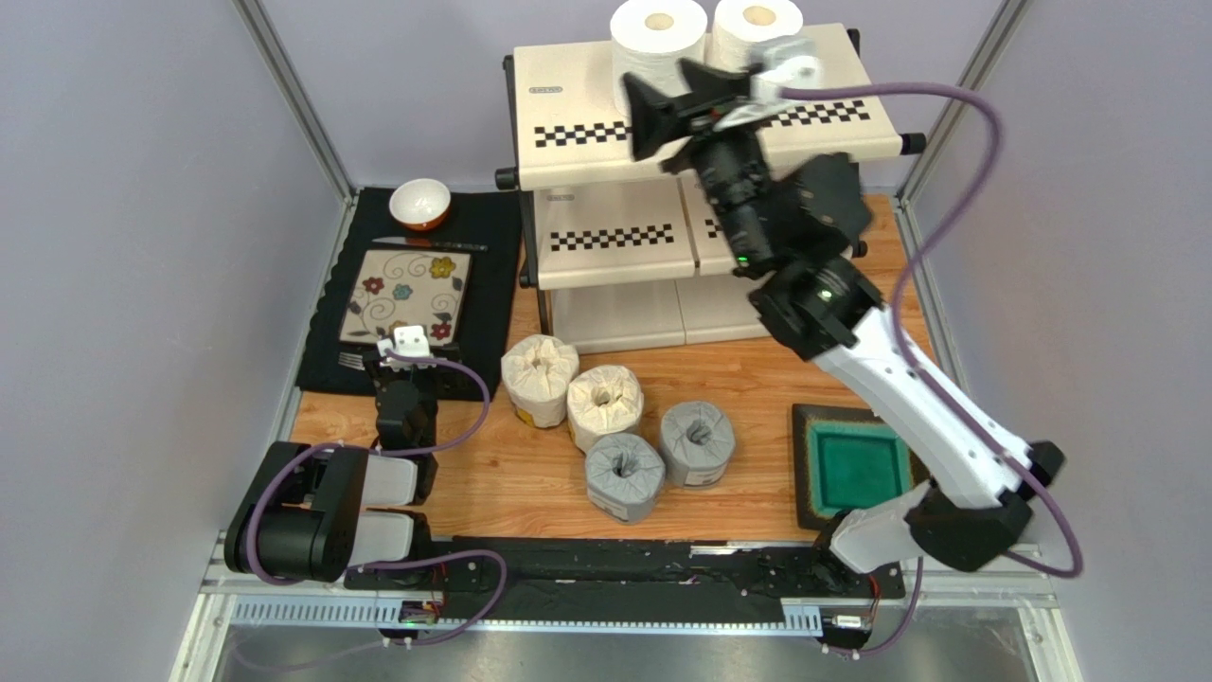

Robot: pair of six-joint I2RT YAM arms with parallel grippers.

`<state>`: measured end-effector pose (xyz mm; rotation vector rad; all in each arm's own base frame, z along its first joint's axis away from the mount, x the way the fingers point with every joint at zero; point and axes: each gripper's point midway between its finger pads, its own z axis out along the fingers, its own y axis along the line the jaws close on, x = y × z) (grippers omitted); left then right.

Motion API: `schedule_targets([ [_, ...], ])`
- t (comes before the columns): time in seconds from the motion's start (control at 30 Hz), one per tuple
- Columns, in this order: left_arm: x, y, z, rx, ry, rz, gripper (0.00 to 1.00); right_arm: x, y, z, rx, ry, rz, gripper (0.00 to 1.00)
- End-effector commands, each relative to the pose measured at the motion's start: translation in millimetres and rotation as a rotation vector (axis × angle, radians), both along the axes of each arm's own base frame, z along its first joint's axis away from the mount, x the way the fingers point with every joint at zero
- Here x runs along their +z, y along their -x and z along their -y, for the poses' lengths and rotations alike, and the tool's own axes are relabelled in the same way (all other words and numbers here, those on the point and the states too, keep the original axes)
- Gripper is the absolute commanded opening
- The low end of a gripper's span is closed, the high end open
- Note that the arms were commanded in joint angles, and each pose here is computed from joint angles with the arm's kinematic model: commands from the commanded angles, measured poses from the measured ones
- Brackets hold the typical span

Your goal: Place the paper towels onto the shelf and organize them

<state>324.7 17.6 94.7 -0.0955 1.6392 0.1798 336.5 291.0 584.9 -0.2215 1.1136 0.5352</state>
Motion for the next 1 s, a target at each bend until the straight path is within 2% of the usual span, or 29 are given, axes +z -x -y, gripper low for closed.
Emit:
schedule_targets([
  [0.0, -72.0, 70.0, -7.4, -0.005, -0.026, -0.203, 0.99, 42.4, 17.2, 94.0, -0.264, -0.108, 0.090, 0.65],
  [0.17, -72.0, 70.0, -7.4, -0.005, -0.026, -0.203, 0.99, 29.7, 5.3, 171.4, -0.498, -0.113, 0.062, 0.69],
  [0.23, -71.5, 69.5, -7.3, -0.005, -0.024, -0.202, 0.99, 22.6, -7.6, 206.2, -0.566, -0.165, 0.025, 0.69],
  [0.33, -72.0, 70.0, -7.1, -0.006, -0.026, -0.203, 0.99, 16.3, -24.2, 252.3, -0.628, -0.260, -0.026, 0.70],
  [0.43, -71.9, 69.6, -7.0, -0.006, -0.024, -0.203, 0.99, 16.0, -43.0, 274.1, -0.643, -0.244, -0.066, 0.70],
  [0.67, -72.4, 70.1, -7.2, -0.006, -0.024, -0.205, 0.99, 8.4, -91.2, 256.2, -0.484, -0.129, -0.132, 0.75],
  [0.8, -71.9, 69.6, -7.1, -0.006, -0.024, -0.203, 0.99, -13.3, -125.3, 260.2, -0.484, -0.103, -0.192, 0.75],
  [0.97, -71.9, 69.6, -7.1, -0.006, -0.024, -0.203, 0.99, -26.5, -147.8, 266.5, -0.506, -0.065, -0.213, 0.76],
])
